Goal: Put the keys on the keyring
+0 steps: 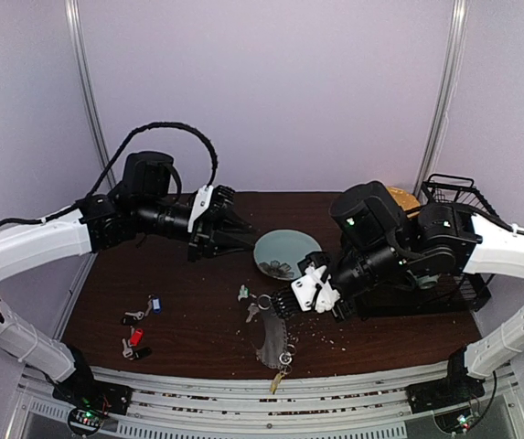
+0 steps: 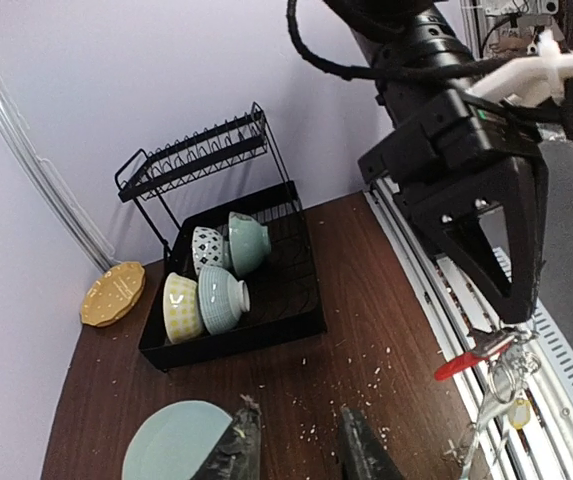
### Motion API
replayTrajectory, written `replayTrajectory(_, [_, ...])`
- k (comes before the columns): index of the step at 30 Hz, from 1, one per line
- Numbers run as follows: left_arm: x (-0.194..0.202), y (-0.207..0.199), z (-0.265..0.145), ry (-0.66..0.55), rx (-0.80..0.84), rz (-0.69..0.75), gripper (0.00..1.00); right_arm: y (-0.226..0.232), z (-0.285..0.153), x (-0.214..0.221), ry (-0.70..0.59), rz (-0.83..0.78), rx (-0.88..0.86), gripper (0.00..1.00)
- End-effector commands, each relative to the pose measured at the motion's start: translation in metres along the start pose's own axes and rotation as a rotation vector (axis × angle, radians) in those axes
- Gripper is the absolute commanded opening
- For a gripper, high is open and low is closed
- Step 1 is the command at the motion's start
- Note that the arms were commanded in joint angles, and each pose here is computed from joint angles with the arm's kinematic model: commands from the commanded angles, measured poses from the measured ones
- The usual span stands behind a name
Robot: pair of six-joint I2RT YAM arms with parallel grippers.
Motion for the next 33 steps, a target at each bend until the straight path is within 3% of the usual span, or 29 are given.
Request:
replayTrajectory(1, [0.01,-0.002,0.023,-0.046,0.078,-0.165,0.27,0.001,-0.007,0.004,0.017,-0.015,0.018,0.0])
replayTrajectory(8, [0.026,-0.011,0.038,-0.134,0.093,-0.142,0.22,0.006,-0.006,0.006,0.014,-0.054,-0.001,0.0])
replayTrajectory(13, [0.044,-0.029,0.068,-0.096,0.169,-0.08,0.2,0.007,-0.004,0.004,0.002,-0.055,-0.008,0.0])
replayTrajectory(17, [0.035,-0.056,0.066,-0.188,0.272,0.018,0.25,0.004,-0.006,0.006,0.012,-0.06,0.014,0.0])
replayTrajectory(23, [0.031,-0.077,0.065,-0.145,0.234,0.153,0.3,0.001,-0.007,0.005,0.003,-0.062,0.036,0.0])
replayTrajectory(33, [0.035,-0.093,0.057,-0.095,0.206,0.2,0.44,-0.007,-0.009,0.006,0.02,-0.059,0.082,0.0])
Point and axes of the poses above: each gripper's point midway between its finger pads, its own z axis out along the fingers, its own y axis along the line the jaws close on, x = y × z, the point moved 1 cm from there along -z, back along the fingers, and after that the axes turned 9 degrees about z, right-handed, at the moved point
